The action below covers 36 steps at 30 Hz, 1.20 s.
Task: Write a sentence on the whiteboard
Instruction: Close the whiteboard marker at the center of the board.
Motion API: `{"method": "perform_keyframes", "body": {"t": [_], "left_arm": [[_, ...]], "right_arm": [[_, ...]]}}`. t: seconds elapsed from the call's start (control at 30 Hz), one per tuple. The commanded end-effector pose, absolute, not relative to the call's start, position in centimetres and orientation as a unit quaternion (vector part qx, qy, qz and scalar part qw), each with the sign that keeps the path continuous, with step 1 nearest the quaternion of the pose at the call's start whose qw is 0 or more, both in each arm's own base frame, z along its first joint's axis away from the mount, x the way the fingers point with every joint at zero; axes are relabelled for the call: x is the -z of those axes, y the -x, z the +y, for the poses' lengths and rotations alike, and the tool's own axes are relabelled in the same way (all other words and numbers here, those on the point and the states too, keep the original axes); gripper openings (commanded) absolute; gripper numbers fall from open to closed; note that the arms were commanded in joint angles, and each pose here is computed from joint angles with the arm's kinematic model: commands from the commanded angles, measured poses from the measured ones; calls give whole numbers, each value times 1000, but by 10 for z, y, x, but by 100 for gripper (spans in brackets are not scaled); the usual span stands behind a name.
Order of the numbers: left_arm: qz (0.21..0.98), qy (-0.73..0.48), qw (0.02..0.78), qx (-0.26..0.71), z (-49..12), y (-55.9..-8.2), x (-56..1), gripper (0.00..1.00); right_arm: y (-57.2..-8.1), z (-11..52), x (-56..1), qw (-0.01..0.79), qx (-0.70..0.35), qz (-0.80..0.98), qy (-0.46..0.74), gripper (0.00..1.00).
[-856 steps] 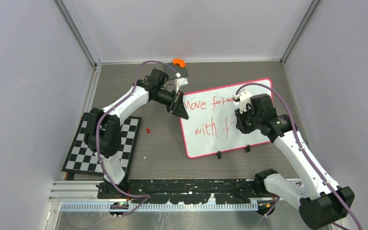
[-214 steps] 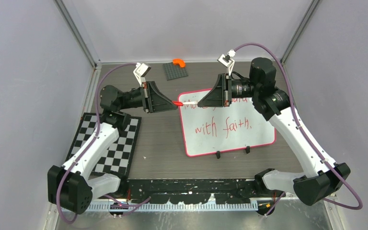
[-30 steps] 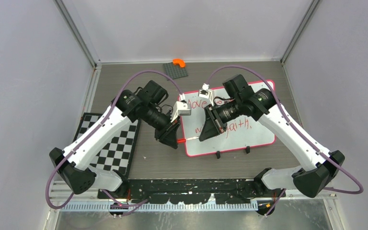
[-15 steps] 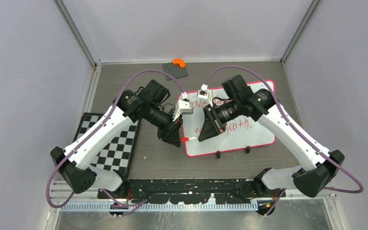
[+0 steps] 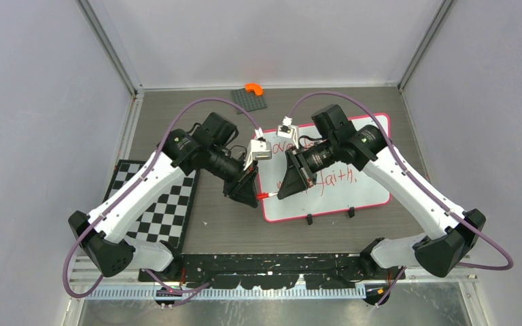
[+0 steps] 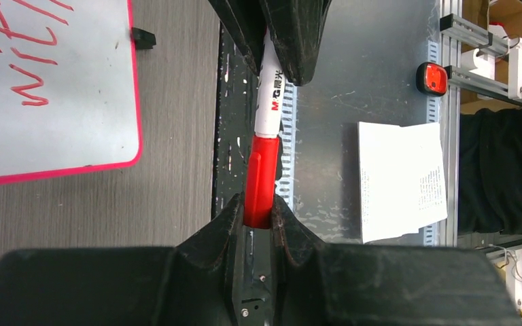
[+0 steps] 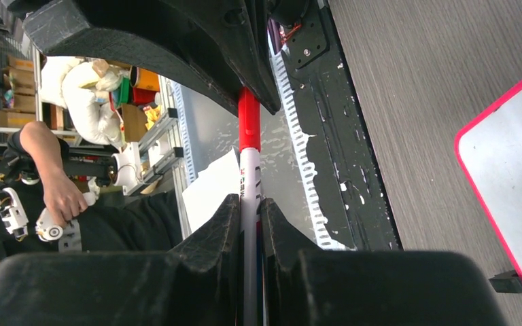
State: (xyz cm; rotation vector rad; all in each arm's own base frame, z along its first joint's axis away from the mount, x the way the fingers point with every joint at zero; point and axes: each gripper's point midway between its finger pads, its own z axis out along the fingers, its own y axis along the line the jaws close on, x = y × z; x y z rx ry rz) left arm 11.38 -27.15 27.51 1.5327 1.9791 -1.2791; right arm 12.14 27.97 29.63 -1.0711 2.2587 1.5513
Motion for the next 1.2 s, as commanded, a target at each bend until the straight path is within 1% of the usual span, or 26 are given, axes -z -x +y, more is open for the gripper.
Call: {"method": "perform_keyframes", "body": {"t": [0.0, 0.53, 0.67, 0.77, 0.9, 1.0, 1.03, 1.07, 1.17], "left_arm": [[621, -561, 262, 481, -302, -132, -325, 0], [617, -543, 279, 498, -321, -142, -346, 0], [615, -558, 272, 486, -312, -136, -338, 0], [624, -570, 259, 468, -295, -129, -321, 0], [640, -570, 257, 447, -266, -128, -303, 0], [658, -553, 269, 434, -247, -136, -296, 0], [665, -542, 273, 436, -242, -140, -295, 0], [673, -529, 276, 437, -237, -145, -294, 0], [714, -476, 288, 425, -217, -174, -284, 0]], "right_arm": [[-108, 296, -306, 81, -559, 733, 380, 0], [-100, 312, -307, 39, -580, 729, 361, 0], [-103, 308, -308, 55, -568, 733, 371, 1], [-121, 297, -312, 90, -555, 744, 362, 29], [-150, 279, -330, 157, -542, 755, 335, 48], [-176, 260, -348, 215, -531, 758, 311, 66], [-185, 254, -354, 232, -529, 759, 302, 71], [-193, 247, -361, 249, -526, 758, 293, 73], [-216, 225, -376, 292, -516, 761, 262, 74]]}}
